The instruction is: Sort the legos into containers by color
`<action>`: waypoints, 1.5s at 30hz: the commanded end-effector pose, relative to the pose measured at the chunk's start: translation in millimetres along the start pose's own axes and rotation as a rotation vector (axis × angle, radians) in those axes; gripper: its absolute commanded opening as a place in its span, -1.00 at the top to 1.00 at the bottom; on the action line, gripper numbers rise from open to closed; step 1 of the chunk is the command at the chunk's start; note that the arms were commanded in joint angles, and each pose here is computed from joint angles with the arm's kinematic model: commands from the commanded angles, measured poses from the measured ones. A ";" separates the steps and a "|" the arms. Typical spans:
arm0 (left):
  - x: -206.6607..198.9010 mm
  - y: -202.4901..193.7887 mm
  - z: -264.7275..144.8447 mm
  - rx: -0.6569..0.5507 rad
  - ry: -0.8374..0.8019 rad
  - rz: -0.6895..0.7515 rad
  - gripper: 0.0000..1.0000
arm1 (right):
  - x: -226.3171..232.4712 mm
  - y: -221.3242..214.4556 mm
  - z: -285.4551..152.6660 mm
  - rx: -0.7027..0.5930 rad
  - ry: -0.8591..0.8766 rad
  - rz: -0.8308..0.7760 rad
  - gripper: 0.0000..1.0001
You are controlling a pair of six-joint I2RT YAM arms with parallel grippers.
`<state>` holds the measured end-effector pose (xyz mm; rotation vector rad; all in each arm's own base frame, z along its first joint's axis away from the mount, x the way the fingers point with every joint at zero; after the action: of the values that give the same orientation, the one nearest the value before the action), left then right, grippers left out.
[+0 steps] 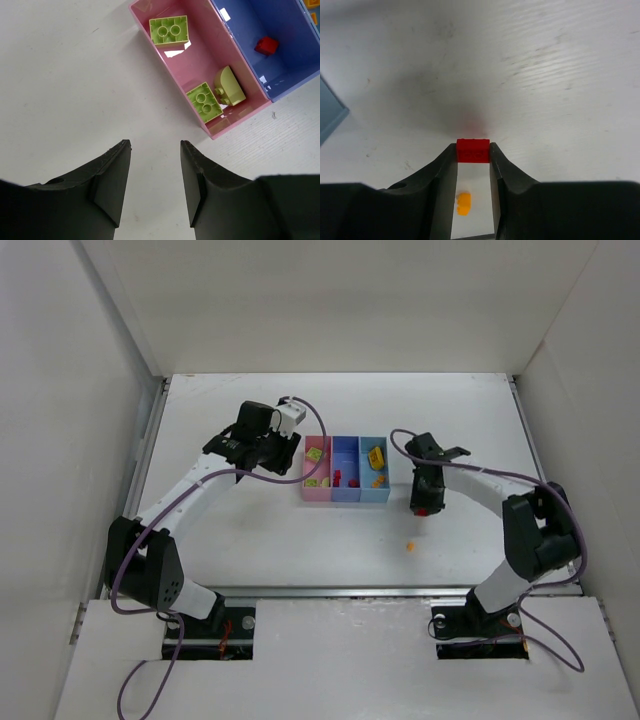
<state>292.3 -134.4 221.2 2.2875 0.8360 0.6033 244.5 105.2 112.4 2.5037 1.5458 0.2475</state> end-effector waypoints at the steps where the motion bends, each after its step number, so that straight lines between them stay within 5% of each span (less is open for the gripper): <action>1: 4.3 9.4 -11.3 -0.056 0.031 -0.009 0.17 | 5.9 37.1 -58.1 -0.270 0.024 0.095 1.00; 5: 2.8 6.6 -10.0 -0.047 0.027 -0.021 0.17 | 44.6 53.7 -112.8 -0.479 0.224 -0.036 1.00; 13: 2.3 6.5 -13.0 -0.047 0.027 -0.021 0.17 | 134.4 26.6 -96.3 -0.316 0.425 -0.402 0.97; 24: 2.3 5.5 -17.1 -0.052 0.040 -0.021 0.17 | 170.1 25.2 -90.0 -0.311 0.518 -0.442 0.89; 25: 2.3 5.5 -17.1 -0.052 0.040 -0.021 0.14 | 170.6 22.6 -82.6 -0.285 0.505 -0.451 0.80; 29: 2.3 5.5 -17.1 -0.052 0.040 -0.021 0.14 | 173.9 23.2 -83.1 -0.274 0.511 -0.455 -0.12; 31: 2.3 5.5 -17.1 -0.052 0.040 -0.021 0.14 | 175.3 25.0 -86.2 -0.284 0.518 -0.461 -0.25; 37: 2.3 5.5 -17.1 -0.052 0.040 -0.021 0.14 | 178.1 28.6 -93.8 -0.299 0.530 -0.467 -0.28; 40: 2.3 5.5 -17.1 -0.052 0.040 -0.021 0.14 | 174.4 30.0 -101.3 -0.317 0.527 -0.461 0.39; 41: 2.3 5.5 -17.1 -0.052 0.040 -0.021 0.14 | 173.5 30.6 -105.6 -0.325 0.535 -0.458 0.42; 43: 2.3 5.5 -17.1 -0.052 0.040 -0.021 0.14 | 170.4 32.3 -120.1 -0.350 0.558 -0.424 0.38; 45: 2.3 5.5 -17.1 -0.052 0.040 -0.021 0.14 | 164.7 33.1 -130.8 -0.367 0.555 -0.391 -0.02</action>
<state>289.9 -132.6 227.1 2.2687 0.8465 0.6246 317.1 250.8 205.6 1.9127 2.0390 0.9482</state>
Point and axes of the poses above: each gripper's point midway between its finger pads, its own z axis out along the fingers, its own x axis along the line the jaws close on, y = z × x, the point moved 9 cm from there along -z, back along the fingers, and after that the axes turned 15 degrees about z, right-handed, at the moved point
